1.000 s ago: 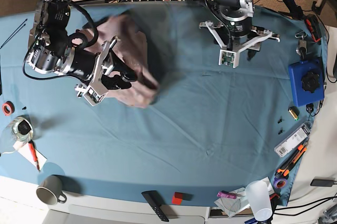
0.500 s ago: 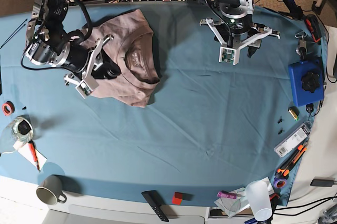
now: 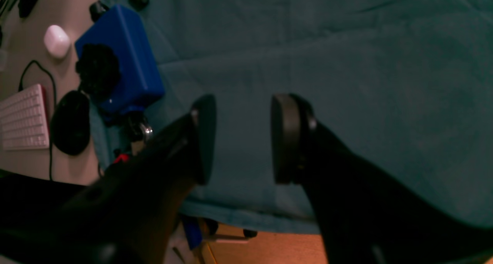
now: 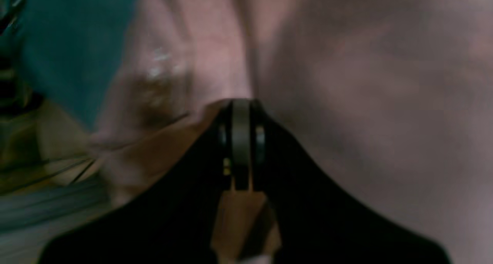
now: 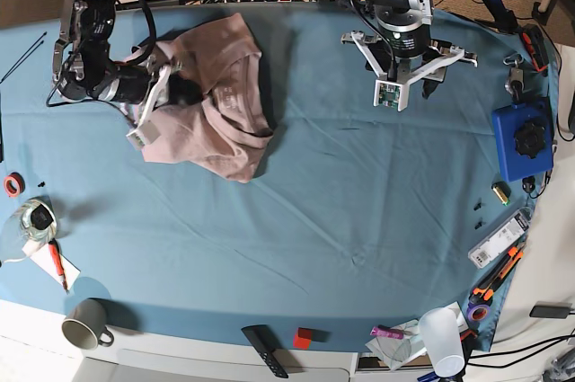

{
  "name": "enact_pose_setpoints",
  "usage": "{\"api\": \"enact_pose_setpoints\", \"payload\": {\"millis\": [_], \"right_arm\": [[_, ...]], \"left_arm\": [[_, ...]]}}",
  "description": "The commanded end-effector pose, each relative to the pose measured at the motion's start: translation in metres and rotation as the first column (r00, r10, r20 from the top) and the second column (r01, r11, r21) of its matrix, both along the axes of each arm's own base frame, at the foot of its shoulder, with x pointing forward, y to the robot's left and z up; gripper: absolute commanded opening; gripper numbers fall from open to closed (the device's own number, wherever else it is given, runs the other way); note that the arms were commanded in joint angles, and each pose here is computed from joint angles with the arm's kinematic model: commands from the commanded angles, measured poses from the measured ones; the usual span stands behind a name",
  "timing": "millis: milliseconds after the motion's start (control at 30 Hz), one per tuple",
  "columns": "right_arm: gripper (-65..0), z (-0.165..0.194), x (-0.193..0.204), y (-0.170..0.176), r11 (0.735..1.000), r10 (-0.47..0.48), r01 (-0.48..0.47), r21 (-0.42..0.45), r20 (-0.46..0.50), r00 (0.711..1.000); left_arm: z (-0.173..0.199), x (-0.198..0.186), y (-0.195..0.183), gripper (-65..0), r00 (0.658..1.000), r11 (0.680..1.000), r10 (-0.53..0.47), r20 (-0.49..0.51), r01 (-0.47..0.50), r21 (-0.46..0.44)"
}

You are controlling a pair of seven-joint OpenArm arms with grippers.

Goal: Fold the T-shirt properly

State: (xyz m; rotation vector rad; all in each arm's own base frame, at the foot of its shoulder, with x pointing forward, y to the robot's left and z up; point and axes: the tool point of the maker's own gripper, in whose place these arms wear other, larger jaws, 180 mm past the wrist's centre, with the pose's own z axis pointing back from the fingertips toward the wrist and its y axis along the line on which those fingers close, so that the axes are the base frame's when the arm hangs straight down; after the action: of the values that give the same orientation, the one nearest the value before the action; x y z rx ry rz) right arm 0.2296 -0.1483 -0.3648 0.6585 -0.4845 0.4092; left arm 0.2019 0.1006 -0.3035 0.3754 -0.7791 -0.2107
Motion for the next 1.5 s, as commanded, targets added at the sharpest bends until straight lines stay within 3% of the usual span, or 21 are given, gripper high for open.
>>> {"api": "enact_pose_setpoints", "payload": {"millis": [0, 100, 233, 333, 467, 567, 667, 767, 867, 1000, 1200, 1300, 1467], "right_arm": [[-63.7, 0.027, 0.018, 0.006, 0.999, 0.016, -0.02, 0.038, 0.111, 0.994], [-63.7, 0.054, 0.042, 0.008, 1.0, 0.022, -0.026, 0.017, 0.233, 0.972], [-63.7, 0.069, 0.086, -0.011, 0.995, -0.034, 0.063, -0.071, 0.355, 0.934], [-63.7, 0.061, 0.104, -0.021, 0.99, -0.085, 0.117, -0.081, 0.322, 0.943], [-63.7, 0.026, 0.107, -0.025, 0.985, -0.158, 0.168, -0.042, 0.175, 0.972], [-63.7, 0.003, 0.099, -0.024, 0.983, -0.178, 0.181, -0.03, 0.084, 0.98], [-63.7, 0.002, 0.093, -0.024, 0.986, -0.159, 0.161, -0.034, 0.053, 0.986], [-63.7, 0.022, 0.097, -0.027, 0.988, -0.141, 0.147, -0.051, 0.111, 0.984], [-63.7, 0.059, 0.105, -0.037, 0.982, -0.15, 0.172, -0.074, 0.239, 0.959], [-65.0, 0.083, 0.107, -0.059, 0.968, -0.201, 0.238, -0.079, 0.326, 0.924], [-65.0, 0.06, 0.081, -0.068, 0.963, -0.226, 0.254, -0.087, 0.248, 0.942], [-65.0, 0.057, 0.065, -0.054, 0.976, -0.204, 0.215, -0.024, 0.23, 0.952], [-65.0, 0.066, 0.032, -0.036, 0.988, -0.095, 0.124, -0.087, 0.286, 0.954]], "left_arm": [[0.01, 0.004, 0.001, -42.7, 0.999, 1.0, 0.003, 0.047, -0.003, 0.001], [0.011, 0.004, 0.001, -42.7, 0.999, 1.0, 0.002, 0.048, -0.002, 0.002], [0.012, 0.006, 0.0, -42.7, 0.998, 1.0, -0.004, 0.061, 0.004, 0.001], [0.014, 0.007, -0.001, -42.7, 0.997, 1.0, -0.009, 0.071, 0.009, 0.001], [0.014, 0.007, -0.001, -42.7, 0.997, 1.0, -0.009, 0.071, 0.009, 0.001], [0.014, 0.007, -0.001, -42.7, 0.997, 1.0, -0.009, 0.072, 0.009, 0.002], [0.015, 0.008, 0.001, -42.7, 0.997, 1.0, -0.005, 0.077, 0.004, 0.014], [0.019, 0.009, 0.007, -42.7, 0.996, 0.999, 0.001, 0.092, -0.005, 0.052], [0.019, 0.009, 0.01, -44.5, 0.995, 0.998, -0.01, 0.095, 0.003, 0.067], [0.019, 0.009, 0.016, -65.0, 0.995, 0.994, -0.03, 0.096, 0.021, 0.103], [0.022, 0.009, 0.03, -65.0, 0.993, 0.983, -0.054, 0.101, 0.035, 0.183], [0.022, 0.01, 0.041, -65.0, 0.995, 0.982, -0.019, 0.102, 0.0, 0.187], [0.012, 0.014, 0.082, -65.0, 0.994, 0.991, 0.087, 0.072, -0.094, 0.1]]}}
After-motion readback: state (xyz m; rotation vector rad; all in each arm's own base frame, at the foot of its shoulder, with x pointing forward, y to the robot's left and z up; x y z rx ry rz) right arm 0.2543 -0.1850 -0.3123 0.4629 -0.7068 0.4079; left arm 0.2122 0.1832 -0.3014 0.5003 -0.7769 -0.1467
